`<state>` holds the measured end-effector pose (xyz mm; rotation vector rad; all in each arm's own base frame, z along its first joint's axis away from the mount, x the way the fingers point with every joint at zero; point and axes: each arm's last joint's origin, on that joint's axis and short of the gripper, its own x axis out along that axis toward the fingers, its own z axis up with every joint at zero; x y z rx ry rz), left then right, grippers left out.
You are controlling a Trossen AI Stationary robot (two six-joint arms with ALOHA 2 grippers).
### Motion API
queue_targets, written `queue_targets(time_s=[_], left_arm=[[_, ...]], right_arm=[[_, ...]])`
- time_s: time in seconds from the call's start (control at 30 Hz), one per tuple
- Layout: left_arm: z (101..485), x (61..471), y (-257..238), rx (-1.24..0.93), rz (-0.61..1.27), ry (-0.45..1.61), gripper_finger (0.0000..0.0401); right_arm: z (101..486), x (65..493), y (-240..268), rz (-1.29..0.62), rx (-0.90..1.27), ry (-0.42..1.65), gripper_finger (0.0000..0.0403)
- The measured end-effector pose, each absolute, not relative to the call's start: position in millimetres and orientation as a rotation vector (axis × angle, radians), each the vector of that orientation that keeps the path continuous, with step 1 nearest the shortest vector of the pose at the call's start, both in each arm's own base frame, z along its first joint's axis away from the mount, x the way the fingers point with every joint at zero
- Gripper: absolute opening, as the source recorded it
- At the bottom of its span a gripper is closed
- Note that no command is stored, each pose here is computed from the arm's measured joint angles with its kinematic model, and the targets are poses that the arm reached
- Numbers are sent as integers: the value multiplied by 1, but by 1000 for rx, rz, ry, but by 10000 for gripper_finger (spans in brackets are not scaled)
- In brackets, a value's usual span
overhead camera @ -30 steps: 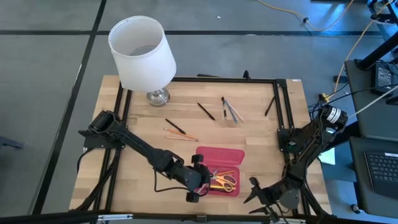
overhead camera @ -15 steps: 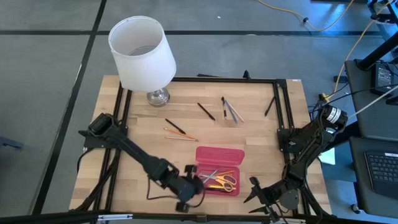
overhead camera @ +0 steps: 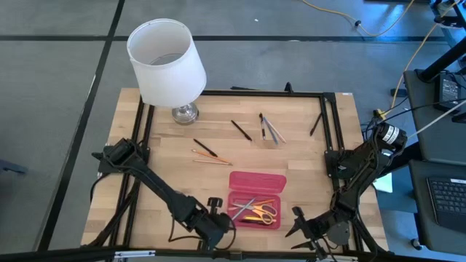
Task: Pick & place school supplies into a supply box
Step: Put the blue supply into the pink supply box
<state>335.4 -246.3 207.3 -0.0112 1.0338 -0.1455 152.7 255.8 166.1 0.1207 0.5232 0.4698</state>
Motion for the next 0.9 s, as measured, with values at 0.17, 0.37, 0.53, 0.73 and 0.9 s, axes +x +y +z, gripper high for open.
queue_targets(time_s=[0.17,0.37,0.53,0.73,0.9], left_arm=[[208,338,-243,-35,-90,1012,2],[209,343,-240,-52,-84,993,2],[209,345,-236,-75,-64,993,2],[209,347,-234,-102,-16,980,2],[209,347,-233,-96,0,971,2]], right_arm=[[166,153,256,470,119,523,198],[166,153,256,469,119,523,198],[166,153,256,470,119,522,198],[166,153,256,469,119,522,198],[166,153,256,469,119,523,198]])
